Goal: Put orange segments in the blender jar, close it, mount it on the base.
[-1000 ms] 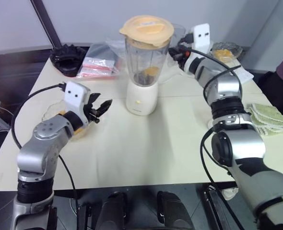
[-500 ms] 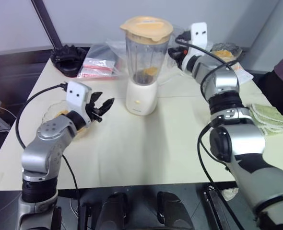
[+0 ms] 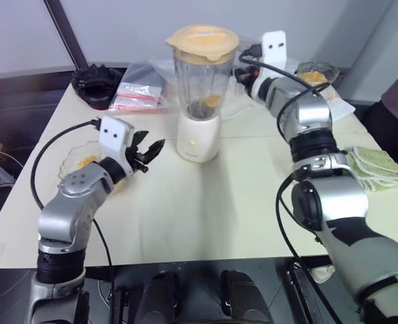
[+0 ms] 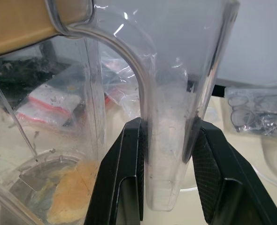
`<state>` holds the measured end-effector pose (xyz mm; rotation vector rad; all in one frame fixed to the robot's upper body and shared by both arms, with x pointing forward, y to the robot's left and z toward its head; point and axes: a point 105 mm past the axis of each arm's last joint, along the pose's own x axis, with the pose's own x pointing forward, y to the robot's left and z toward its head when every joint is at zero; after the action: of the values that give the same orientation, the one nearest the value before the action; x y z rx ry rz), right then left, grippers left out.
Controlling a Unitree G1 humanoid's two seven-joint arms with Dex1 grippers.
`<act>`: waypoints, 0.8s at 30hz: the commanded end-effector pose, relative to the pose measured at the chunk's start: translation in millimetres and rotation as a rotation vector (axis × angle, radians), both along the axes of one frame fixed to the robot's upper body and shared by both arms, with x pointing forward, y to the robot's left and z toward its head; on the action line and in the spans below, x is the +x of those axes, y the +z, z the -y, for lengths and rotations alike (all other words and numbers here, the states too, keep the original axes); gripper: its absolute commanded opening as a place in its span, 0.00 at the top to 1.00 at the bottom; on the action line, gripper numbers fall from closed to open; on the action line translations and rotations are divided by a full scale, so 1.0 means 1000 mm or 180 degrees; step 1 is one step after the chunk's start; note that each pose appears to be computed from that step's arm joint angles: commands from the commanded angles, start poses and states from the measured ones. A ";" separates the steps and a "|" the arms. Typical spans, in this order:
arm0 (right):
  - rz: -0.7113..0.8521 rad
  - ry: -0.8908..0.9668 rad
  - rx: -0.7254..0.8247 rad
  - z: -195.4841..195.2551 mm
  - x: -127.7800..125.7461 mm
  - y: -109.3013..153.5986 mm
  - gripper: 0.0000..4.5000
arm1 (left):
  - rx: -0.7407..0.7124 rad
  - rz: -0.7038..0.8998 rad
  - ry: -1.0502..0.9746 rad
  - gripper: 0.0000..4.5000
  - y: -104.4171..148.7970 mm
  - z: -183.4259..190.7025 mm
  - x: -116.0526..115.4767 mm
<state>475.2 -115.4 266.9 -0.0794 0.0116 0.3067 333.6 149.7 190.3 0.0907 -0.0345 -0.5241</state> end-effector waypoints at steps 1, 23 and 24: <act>-0.0271 -0.0093 -0.0204 0.005 0.001 -0.028 0.81 | 0.0008 0.0194 -0.0010 0.42 0.013 0.001 0.000; 0.0318 0.0246 -0.0734 0.028 -0.079 -0.054 0.01 | -0.0039 -0.0025 -0.0076 0.41 -0.010 0.005 -0.005; 0.0297 0.0293 -0.0685 0.032 -0.092 -0.064 0.01 | -0.0024 -0.0074 -0.0108 0.41 -0.015 0.007 -0.007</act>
<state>399.8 -152.4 180.9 -0.3096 0.0502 0.3511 331.5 146.6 168.6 0.0646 0.0223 -0.5407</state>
